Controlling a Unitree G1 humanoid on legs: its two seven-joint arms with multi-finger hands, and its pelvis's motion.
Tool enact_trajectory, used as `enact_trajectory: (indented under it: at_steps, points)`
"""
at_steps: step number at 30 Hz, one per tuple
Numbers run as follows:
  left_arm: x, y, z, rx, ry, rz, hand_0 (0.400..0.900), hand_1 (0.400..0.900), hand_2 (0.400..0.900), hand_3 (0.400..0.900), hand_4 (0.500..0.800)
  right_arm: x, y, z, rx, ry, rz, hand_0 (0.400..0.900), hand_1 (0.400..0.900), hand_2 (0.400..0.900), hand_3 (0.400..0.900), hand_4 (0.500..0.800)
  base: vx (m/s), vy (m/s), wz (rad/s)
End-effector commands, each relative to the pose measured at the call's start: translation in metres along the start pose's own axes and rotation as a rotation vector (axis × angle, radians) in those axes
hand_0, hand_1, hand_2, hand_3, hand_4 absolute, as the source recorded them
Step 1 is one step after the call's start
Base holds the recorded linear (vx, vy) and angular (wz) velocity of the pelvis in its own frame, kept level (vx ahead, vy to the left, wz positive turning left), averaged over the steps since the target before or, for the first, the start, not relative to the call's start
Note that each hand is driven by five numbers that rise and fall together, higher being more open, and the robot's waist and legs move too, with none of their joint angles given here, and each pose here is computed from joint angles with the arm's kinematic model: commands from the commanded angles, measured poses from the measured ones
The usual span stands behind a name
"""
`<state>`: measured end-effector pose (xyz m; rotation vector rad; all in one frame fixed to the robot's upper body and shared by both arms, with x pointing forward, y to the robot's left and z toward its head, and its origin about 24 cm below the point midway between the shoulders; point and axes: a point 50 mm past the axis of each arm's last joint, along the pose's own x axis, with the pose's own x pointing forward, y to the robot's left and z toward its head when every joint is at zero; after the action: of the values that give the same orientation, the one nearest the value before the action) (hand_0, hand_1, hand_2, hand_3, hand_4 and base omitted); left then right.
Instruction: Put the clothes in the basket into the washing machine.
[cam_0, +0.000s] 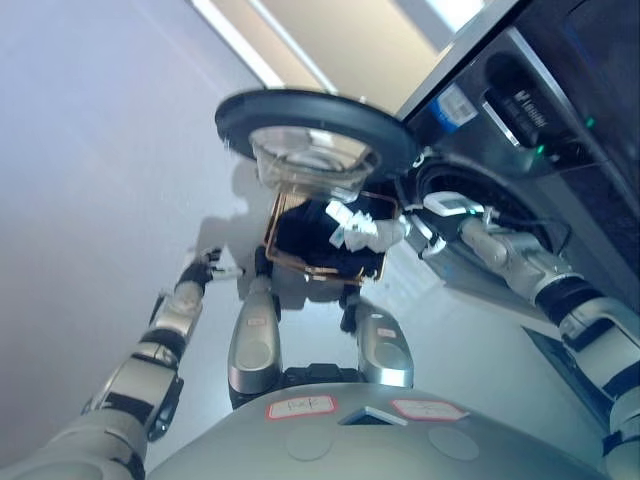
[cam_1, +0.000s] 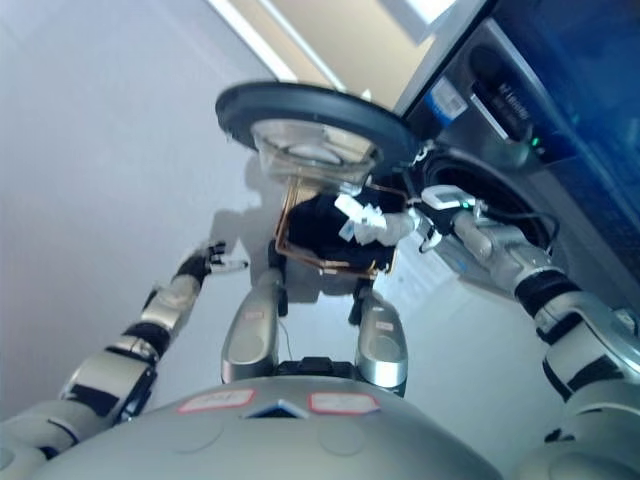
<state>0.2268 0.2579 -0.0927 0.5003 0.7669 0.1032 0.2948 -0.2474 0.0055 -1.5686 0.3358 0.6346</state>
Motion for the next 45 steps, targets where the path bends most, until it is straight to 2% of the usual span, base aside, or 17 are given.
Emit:
enact_trajectory:
  at_steps: [1,3,8,15,22,32,36,39,45]
  points:
    - [0.001,0.026,0.004,-0.035,-0.028,0.114,0.900,0.900,0.900,0.900,0.800,-0.005,-0.015,-0.003,-0.076,-0.008,-0.074,0.900,0.900,0.900,0.900,0.800,-0.127,-0.011,0.23]
    - [0.003,0.035,0.016,-0.101,-0.060,0.163,0.900,0.900,0.900,0.900,0.800,-0.007,-0.026,-0.005,-0.079,0.002,-0.122,0.900,0.900,0.900,0.900,0.800,-0.109,-0.011,0.23]
    - [0.005,0.051,0.040,-0.155,-0.136,0.224,0.900,0.900,0.900,0.900,0.800,-0.007,-0.044,-0.008,-0.061,0.024,-0.202,0.900,0.900,0.900,0.900,0.800,-0.064,-0.015,0.12]
    - [0.007,0.061,0.064,-0.213,-0.187,0.273,0.900,0.900,0.900,0.900,0.800,-0.003,-0.065,-0.025,-0.046,0.149,-0.335,0.900,0.900,0.900,0.900,0.800,-0.072,0.007,0.01]
    - [0.009,0.062,0.077,-0.210,-0.199,0.281,0.900,0.900,0.900,0.900,0.800,-0.001,-0.085,-0.033,-0.050,0.229,-0.432,0.900,0.900,0.900,0.900,0.800,-0.053,0.015,-0.02]
    - [0.008,0.079,0.099,-0.246,-0.262,0.341,0.900,0.900,0.900,0.900,0.800,-0.004,-0.110,-0.035,-0.084,0.256,-0.558,0.900,0.900,0.900,0.900,0.800,-0.021,0.005,-0.01]
    - [0.008,0.078,0.106,-0.252,-0.275,0.360,0.900,0.900,0.900,0.900,0.800,-0.004,-0.111,-0.040,-0.110,0.308,-0.612,0.900,0.900,0.900,0.900,0.800,-0.002,0.002,-0.02]
    - [0.009,0.078,0.120,-0.240,-0.284,0.396,0.900,0.900,0.900,0.900,0.800,-0.003,-0.114,-0.044,-0.151,0.401,-0.707,0.900,0.900,0.900,0.900,0.800,-0.008,0.027,-0.06]
    - [0.010,0.066,0.139,-0.217,-0.304,0.380,0.900,0.900,0.900,0.900,0.800,0.011,-0.114,-0.027,-0.164,0.394,-0.697,0.900,0.900,0.900,0.900,0.800,0.007,0.023,-0.05]
